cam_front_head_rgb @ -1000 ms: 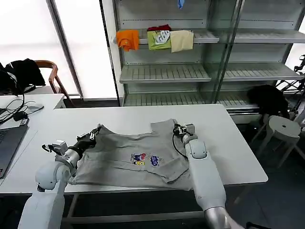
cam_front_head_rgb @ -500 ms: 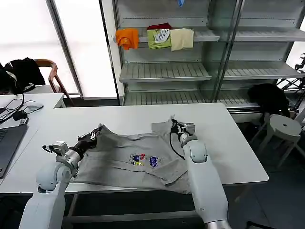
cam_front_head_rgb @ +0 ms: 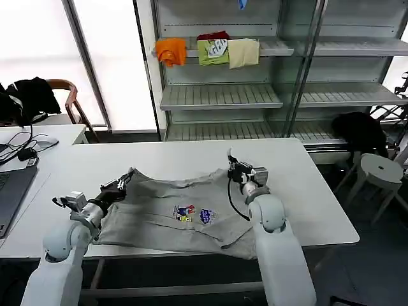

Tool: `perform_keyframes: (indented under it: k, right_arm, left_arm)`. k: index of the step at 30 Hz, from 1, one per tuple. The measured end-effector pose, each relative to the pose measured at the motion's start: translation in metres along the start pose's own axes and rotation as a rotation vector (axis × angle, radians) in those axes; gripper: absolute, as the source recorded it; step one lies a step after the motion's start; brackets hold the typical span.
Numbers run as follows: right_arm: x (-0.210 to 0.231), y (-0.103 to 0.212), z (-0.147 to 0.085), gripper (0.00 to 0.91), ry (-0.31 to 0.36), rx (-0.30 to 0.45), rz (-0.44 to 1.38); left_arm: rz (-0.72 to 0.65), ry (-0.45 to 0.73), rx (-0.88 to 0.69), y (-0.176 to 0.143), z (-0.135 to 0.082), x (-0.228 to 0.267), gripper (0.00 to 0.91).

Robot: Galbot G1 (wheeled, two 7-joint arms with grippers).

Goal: Fold and organize the clothes.

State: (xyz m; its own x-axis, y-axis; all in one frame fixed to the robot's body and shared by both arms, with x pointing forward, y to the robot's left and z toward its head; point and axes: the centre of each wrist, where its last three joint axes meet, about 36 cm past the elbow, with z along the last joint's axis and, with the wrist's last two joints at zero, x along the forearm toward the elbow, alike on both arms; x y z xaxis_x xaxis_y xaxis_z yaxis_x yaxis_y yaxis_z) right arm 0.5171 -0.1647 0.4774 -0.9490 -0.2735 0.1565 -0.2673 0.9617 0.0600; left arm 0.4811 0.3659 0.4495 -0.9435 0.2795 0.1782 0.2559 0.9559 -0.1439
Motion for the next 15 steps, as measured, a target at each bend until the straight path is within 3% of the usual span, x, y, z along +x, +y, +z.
perform_keyframes:
  k: [15]
  right_arm:
    - [0.071, 0.007, 0.02, 0.0, 0.024, -0.029, 0.001]
  left_arm:
    - [-0.032, 0.021, 0.022, 0.026, 0.011, 0.019, 0.0]
